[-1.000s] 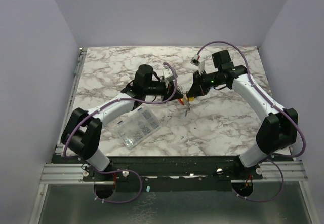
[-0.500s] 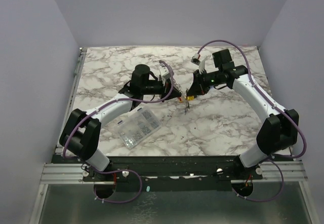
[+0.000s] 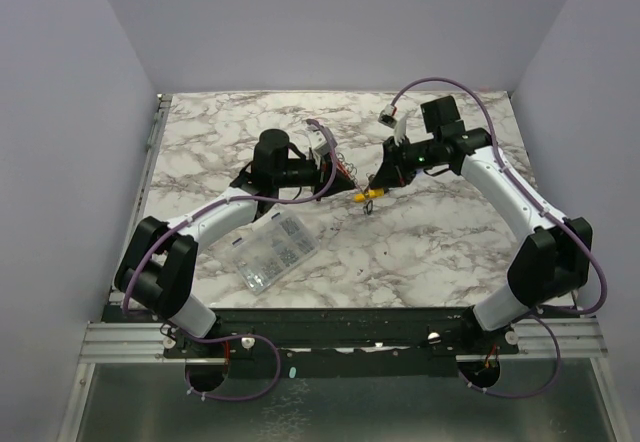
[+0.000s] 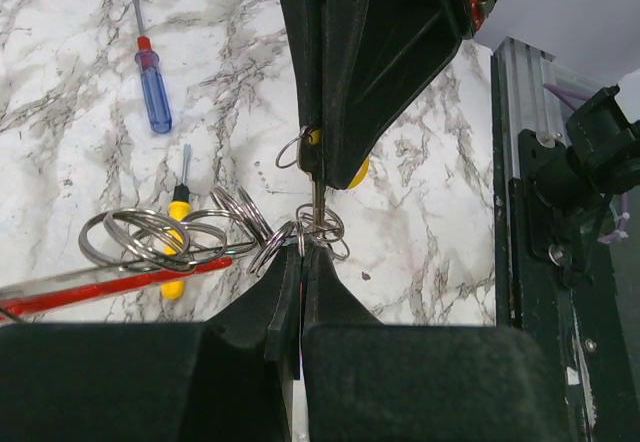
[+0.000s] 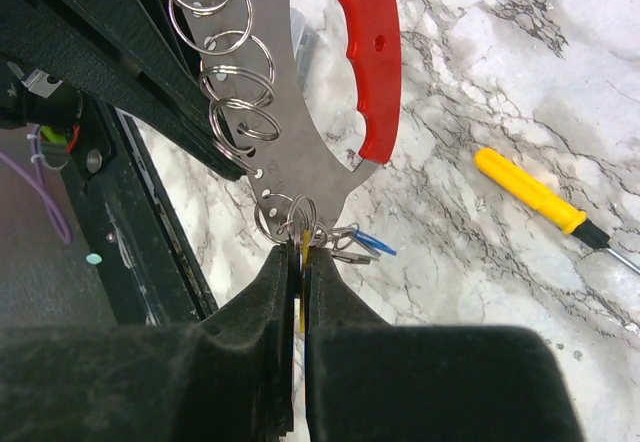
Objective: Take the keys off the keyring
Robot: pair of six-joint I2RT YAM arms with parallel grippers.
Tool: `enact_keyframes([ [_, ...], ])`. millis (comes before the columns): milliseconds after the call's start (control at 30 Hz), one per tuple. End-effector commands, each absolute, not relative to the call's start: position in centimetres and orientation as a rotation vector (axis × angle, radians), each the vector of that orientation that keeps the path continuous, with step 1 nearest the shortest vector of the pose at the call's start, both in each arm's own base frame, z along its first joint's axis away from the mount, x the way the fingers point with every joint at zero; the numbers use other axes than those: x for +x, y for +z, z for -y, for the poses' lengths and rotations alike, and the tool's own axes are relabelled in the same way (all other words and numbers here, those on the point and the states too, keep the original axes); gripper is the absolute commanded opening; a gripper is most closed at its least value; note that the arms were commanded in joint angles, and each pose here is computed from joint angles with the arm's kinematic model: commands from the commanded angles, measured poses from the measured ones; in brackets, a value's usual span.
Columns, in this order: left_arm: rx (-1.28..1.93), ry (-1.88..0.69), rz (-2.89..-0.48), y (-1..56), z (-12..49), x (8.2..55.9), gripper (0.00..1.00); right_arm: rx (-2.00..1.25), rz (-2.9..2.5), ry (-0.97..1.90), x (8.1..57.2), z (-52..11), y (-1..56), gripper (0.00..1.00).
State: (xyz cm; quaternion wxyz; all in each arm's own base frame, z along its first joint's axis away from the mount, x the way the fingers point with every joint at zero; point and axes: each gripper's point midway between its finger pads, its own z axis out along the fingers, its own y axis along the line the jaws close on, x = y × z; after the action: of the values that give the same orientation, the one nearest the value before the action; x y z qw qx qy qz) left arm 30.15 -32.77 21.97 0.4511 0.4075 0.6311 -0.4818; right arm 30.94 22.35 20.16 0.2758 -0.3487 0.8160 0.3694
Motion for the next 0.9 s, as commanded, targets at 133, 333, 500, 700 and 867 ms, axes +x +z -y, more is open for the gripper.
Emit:
enact_keyframes([
  [133, 0.977, -1.109, -1.444, 26.3, 31.2, 31.3, 0.00, -0.847, -2.320, 0.834, 31.3, -16.9, 18.4, 0.01],
  [333, 0.985, -1.068, -1.487, 26.8, 30.4, 31.9, 0.00, -0.755, -2.381, 0.807, 31.0, -12.3, 15.8, 0.01],
  [500, 1.013, -1.034, -1.509, 26.8, 30.1, 32.0, 0.00, -0.663, -2.477, 0.748, 30.5, -7.4, 12.4, 0.01],
  [700, 1.020, -1.047, -1.527, 26.4, 30.1, 31.7, 0.00, -0.566, -2.532, 0.744, 29.9, -3.6, 9.7, 0.01],
  [867, 1.033, -1.041, -1.534, 25.6, 30.1, 31.8, 0.00, -0.577, -2.500, 0.823, 29.4, -4.4, 10.0, 0.01],
])
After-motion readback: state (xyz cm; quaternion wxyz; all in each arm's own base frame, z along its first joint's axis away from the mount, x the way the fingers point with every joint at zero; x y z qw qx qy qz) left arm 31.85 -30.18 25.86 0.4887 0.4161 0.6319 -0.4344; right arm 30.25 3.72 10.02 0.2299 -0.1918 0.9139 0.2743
